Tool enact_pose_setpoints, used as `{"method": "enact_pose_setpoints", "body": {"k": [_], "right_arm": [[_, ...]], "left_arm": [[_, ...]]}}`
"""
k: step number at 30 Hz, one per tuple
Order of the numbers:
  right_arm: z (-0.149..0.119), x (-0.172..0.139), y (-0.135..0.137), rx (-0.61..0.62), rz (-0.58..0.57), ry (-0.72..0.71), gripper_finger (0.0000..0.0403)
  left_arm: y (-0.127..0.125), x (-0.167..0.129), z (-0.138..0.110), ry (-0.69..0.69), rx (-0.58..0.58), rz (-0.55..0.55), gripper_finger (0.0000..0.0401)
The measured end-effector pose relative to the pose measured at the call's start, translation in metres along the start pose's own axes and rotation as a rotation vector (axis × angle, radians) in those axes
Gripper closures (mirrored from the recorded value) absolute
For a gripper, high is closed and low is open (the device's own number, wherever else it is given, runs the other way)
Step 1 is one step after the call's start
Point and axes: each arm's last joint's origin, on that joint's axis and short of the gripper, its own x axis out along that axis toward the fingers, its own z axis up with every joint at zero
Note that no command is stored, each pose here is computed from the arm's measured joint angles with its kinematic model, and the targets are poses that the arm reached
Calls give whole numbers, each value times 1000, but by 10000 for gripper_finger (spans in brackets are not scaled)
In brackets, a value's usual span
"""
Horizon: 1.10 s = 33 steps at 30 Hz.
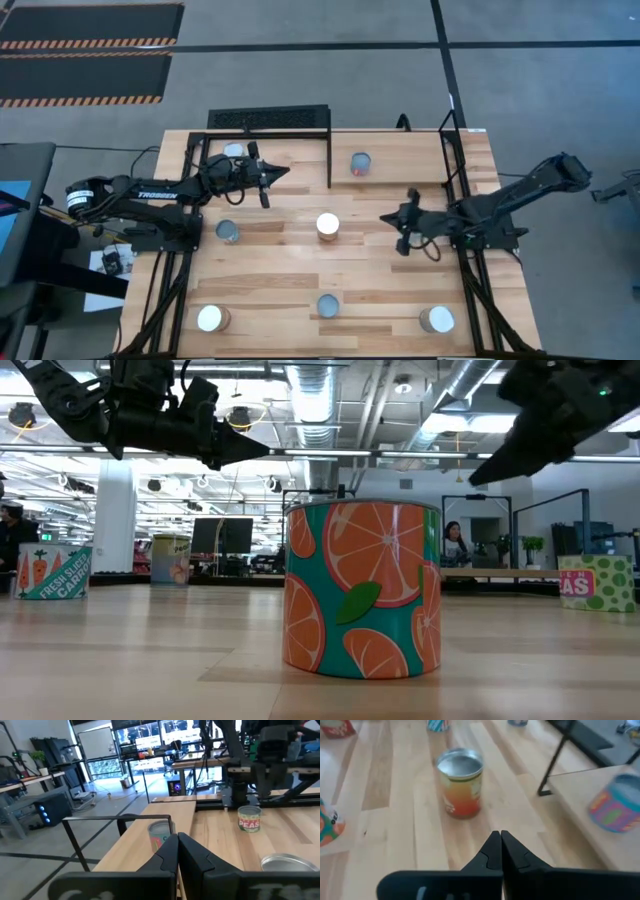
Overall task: Pick and place cans onto a shelf
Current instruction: Put the top large canned corn on the shelf
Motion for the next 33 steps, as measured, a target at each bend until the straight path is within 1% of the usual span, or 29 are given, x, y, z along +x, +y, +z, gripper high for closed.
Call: {"method": "enact_pose_setpoints", "body": {"k": [3,8,11,16,19,22,26,30,33], "right_arm": [[6,17,9,-13,39,20,398],[24,41,21,-90,140,10,399],[36,56,24,-137,197,15,398],[56,80,24,-200,236,30,390],[67,93,23,-238,218,36,367],[73,104,25,-300,209,67,331],[78,117,29,-339,204,125,282],[79,126,33,-388,228,205,242],[76,134,36,-429,233,257,226]], "left_arm": [[0,0,-1,6,-1,-1,401],[0,0,-2,23,-19,-4,401],[-1,0,-4,41,-21,-6,401],[-1,0,-5,48,-21,-8,401],[-1,0,-5,47,-10,-8,401],[-1,0,-5,47,6,-8,401],[-1,0,-4,46,51,-8,401],[-1,0,-5,49,57,-8,401],[-1,0,-5,53,57,-9,401]]}}
